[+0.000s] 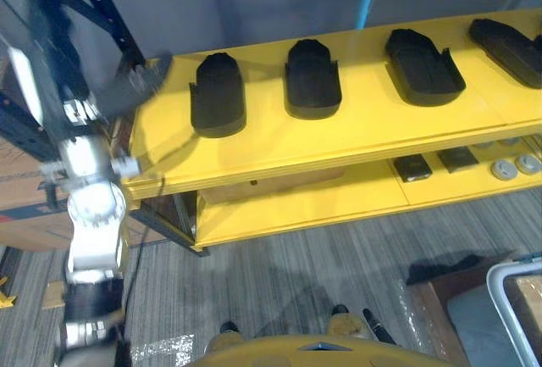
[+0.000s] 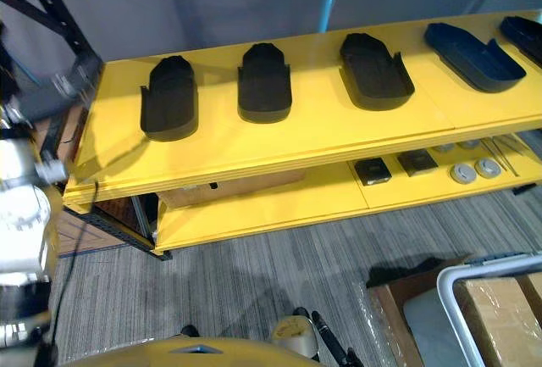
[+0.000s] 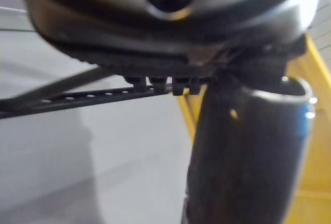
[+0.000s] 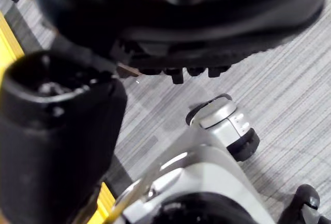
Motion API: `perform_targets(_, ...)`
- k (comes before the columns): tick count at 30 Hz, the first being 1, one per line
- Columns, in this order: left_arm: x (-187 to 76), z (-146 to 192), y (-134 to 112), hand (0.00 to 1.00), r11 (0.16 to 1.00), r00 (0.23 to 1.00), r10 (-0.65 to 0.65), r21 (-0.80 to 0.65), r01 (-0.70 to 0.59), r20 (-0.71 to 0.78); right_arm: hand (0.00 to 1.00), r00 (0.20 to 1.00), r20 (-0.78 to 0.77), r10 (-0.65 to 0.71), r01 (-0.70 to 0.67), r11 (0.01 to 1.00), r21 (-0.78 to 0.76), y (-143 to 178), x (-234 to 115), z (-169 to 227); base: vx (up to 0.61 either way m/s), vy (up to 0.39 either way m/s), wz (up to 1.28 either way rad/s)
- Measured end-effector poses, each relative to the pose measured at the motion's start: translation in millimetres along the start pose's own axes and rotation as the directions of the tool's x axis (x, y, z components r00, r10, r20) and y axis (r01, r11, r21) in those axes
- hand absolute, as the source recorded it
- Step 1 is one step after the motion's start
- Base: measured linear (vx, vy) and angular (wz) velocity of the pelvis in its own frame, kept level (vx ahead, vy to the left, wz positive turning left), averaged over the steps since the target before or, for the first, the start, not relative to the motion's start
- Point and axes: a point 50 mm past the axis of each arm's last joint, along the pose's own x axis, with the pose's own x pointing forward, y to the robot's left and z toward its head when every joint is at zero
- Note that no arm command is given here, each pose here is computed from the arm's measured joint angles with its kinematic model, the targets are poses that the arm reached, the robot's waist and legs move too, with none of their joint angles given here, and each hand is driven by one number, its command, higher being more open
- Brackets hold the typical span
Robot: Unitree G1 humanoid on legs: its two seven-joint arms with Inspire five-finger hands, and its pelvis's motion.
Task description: Walk over and take three plastic housings, then place them on the shelf
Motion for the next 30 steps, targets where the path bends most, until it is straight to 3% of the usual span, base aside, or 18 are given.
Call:
perform_targets(3,-38.0,-23.2,0.4,1.0,0.987,0.987,-0.077,0.126,0.095,-0.14,1.0,1.0,-0.017,-0.009,0.009,1.0,-0.02,-1.3,-0.6,-3.4,-0.06,0.0,0.26)
perform_targets(6,-52.0,-36.5,3.9,1.0,0.977,0.97,-0.113,0.155,0.148,-0.214,1.0,1.0,-0.011,-0.006,0.006,1.0,-0.021,-1.0,-0.1,-1.3,-0.05,0.002,0.21)
perform_targets(15,-59.6,-44.1,-2.4,1.0,0.964,0.947,-0.193,0.131,0.232,-0.256,1.0,0.999,-0.022,0.034,-0.035,0.997,-0.061,-0.8,1.1,2.0,-0.01,0.002,0.01)
perform_targets(22,-65.2,-59.1,-5.9,1.0,0.963,0.931,-0.183,0.134,0.235,-0.317,1.0,0.998,-0.027,0.05,-0.052,0.997,-0.065,-0.4,2.2,3.9,0.03,0.002,-0.02)
perform_targets(30,-46.2,-72.4,-23.9,1.0,0.964,0.922,-0.155,0.151,0.22,-0.354,1.0,0.998,-0.049,0.04,-0.044,0.997,-0.068,-2.8,2.5,2.0,0.02,0.003,-0.1)
